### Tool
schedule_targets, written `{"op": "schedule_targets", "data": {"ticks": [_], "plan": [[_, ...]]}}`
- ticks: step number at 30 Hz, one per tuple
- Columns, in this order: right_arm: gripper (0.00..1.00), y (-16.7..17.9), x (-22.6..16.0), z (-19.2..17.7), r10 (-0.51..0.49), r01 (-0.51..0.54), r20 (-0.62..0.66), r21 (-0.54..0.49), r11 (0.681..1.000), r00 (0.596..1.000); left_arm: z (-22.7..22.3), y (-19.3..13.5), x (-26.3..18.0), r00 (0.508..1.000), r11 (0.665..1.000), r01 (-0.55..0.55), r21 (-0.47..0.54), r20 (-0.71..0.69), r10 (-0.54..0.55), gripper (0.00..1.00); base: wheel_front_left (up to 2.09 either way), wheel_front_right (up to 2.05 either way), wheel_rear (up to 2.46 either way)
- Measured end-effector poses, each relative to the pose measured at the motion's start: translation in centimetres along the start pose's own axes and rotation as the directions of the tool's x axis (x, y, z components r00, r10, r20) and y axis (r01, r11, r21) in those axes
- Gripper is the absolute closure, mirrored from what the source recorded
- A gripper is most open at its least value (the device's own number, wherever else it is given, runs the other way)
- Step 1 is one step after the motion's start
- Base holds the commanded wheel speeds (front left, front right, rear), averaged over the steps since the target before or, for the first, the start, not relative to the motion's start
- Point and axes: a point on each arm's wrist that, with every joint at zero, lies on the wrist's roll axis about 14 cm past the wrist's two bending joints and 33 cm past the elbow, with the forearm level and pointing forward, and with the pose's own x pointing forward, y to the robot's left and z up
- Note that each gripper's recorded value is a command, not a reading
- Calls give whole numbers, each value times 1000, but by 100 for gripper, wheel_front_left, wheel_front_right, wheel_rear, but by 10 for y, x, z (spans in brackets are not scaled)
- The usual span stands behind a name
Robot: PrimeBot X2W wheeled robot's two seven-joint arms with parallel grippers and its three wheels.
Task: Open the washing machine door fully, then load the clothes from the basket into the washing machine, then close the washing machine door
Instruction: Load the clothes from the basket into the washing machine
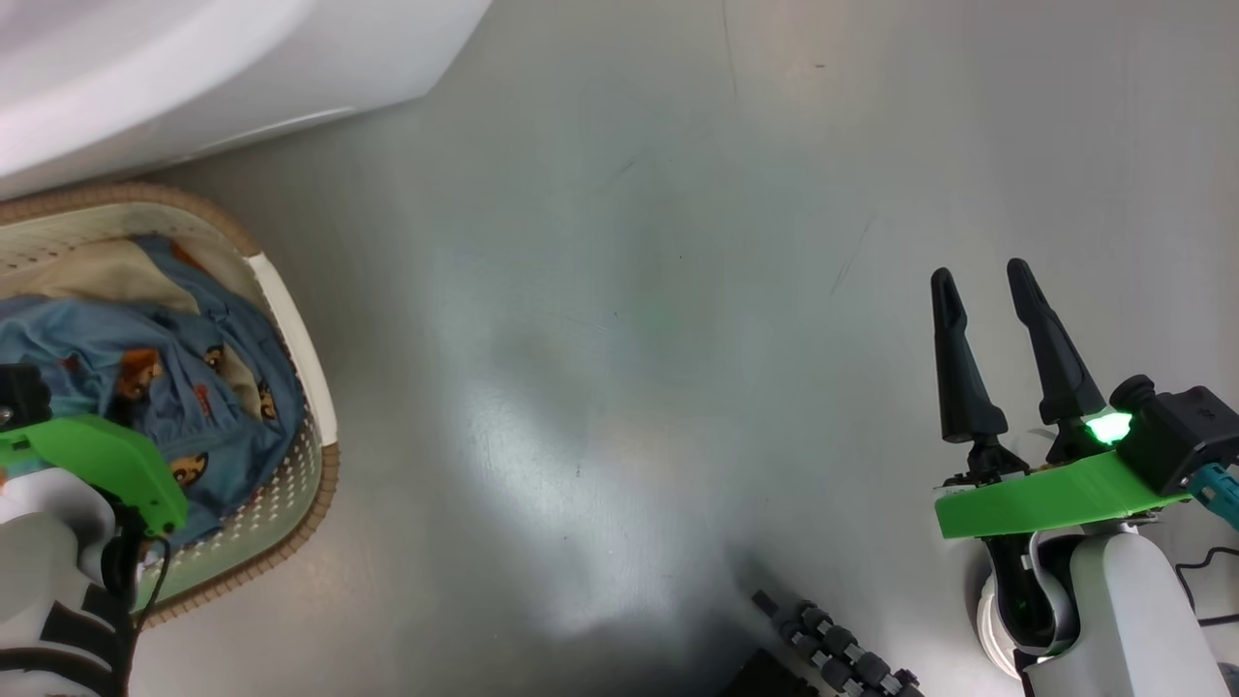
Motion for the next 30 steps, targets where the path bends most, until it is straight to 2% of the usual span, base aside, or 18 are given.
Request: {"op": "schedule_targets", "data": {"ticks": [14,22,30], "plan": [[0,11,3,15,29,-30,47,22,999,998,18,-3,-24,993,999,-5,-44,120,10,100,0,0,0],[0,23,1,37,68,-69,107,10,998,992,19,-5,-57,984,994,-7,-110,178,27,100,0,0,0],[0,31,-17,51,94,-98,137,21,995,986,39,-1,-105,942,987,-3,-163,331,57,100,0,0,0]]}}
